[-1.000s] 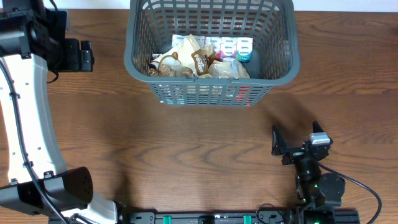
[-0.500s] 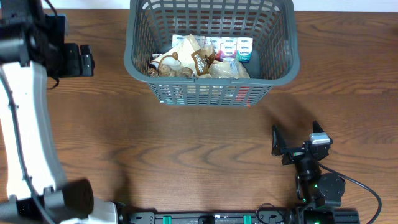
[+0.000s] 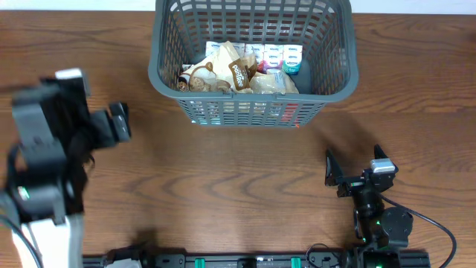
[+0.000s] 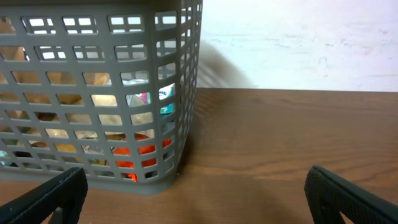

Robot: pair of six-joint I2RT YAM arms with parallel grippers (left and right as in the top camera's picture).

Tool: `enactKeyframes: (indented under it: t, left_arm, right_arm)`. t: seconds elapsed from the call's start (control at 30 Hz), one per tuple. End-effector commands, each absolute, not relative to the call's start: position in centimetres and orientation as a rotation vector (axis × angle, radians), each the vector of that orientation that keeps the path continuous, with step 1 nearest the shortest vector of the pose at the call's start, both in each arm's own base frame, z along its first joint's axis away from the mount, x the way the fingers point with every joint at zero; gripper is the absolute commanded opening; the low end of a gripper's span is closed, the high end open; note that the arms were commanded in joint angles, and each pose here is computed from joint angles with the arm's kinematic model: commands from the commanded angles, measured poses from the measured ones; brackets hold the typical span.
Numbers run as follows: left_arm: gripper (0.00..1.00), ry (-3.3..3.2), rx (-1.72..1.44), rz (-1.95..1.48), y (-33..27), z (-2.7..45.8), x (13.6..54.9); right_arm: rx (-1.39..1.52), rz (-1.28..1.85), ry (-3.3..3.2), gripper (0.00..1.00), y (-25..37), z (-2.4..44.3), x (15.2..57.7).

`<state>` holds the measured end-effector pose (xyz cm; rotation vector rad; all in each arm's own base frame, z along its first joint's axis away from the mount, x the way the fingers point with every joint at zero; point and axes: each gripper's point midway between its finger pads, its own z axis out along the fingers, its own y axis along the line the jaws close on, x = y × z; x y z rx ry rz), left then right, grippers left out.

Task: Pack container

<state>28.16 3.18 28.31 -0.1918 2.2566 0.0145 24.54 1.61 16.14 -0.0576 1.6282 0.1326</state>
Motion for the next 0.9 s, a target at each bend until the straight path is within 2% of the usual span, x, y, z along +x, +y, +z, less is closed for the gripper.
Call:
enactKeyframes:
  t: [0.0,0.33,0.87]
  left_arm:
    - [0.99,2.168,-0.233,-0.056,2.0,26.8,26.5]
    - [0.99,1.898,-0.227,-0.134,0.7,22.1,24.0]
    - [0.99,1.686,-0.004,-0.117,-1.6,16.5,24.3]
  right_arm:
    - [-0.066,0.122,1.626,0.99,1.5,16.1,24.5]
    - [-0.066,0.122,1.626,0.99,1.5,16.1,24.5]
    - [-0.066,0.122,1.626,0.99,1.5,16.1,24.5]
